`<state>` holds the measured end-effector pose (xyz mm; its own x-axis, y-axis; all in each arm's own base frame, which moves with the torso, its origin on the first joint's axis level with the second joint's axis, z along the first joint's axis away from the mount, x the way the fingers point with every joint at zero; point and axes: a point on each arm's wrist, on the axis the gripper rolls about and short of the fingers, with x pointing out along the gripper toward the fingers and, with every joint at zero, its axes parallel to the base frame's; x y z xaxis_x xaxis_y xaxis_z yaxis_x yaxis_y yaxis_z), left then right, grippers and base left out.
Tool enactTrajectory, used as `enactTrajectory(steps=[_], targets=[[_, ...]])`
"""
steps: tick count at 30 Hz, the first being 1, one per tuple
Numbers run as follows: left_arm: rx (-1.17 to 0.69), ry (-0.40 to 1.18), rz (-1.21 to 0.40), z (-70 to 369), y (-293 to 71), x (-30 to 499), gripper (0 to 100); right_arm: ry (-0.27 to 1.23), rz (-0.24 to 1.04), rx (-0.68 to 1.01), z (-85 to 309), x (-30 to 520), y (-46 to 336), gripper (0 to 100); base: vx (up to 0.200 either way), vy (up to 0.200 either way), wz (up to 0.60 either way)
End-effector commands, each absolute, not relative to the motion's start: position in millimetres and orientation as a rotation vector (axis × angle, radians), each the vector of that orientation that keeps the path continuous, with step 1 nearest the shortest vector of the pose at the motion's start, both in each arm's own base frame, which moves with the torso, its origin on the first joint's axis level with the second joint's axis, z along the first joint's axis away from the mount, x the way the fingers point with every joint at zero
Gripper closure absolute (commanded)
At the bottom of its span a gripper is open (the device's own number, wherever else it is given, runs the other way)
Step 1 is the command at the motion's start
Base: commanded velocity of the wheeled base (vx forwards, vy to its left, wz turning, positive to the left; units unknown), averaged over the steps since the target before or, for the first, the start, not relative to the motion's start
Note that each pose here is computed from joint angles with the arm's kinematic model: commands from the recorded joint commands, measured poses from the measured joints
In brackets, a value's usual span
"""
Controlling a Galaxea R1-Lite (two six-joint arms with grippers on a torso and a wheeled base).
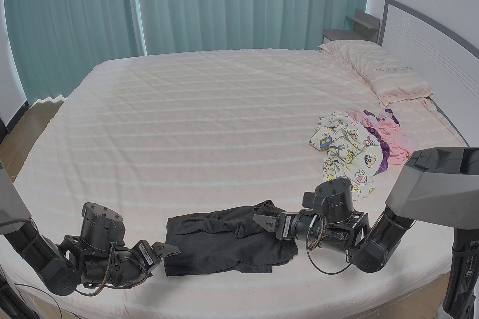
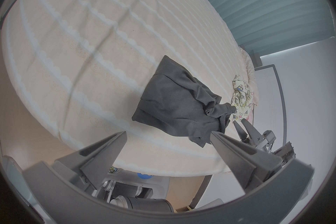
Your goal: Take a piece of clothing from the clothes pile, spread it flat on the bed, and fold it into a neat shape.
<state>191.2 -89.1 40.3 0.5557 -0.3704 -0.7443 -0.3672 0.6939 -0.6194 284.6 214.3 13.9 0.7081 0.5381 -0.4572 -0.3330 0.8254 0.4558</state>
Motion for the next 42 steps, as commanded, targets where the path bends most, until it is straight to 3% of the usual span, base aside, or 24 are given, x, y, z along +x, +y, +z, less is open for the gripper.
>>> enactTrajectory(steps=[1, 12, 28, 29, 42], targets=[[-0.841, 1.017, 0.003, 39, -89, 192, 0, 0.628, 0.519, 0.302, 2, 287, 225, 0, 0.0, 0.0, 0.0], [-0.844, 1.013, 0.011, 39, -87, 192, 0, 0.554, 0.538, 0.086, -7, 311, 220, 0, 0.0, 0.0, 0.0], [-0.843, 1.009, 0.019, 35, -87, 196, 0, 0.562, 0.55, 0.049, -21, 323, 229, 0, 0.0, 0.0, 0.0], [-0.842, 1.01, 0.02, 34, -88, 196, 0, 0.557, 0.549, 0.053, -21, 324, 229, 100, 0.0, 0.0, 0.0], [-0.837, 1.015, 0.024, 33, -88, 196, 0, 0.535, 0.477, 0.143, -12, 342, 211, 100, 0.0, 0.0, 0.0]])
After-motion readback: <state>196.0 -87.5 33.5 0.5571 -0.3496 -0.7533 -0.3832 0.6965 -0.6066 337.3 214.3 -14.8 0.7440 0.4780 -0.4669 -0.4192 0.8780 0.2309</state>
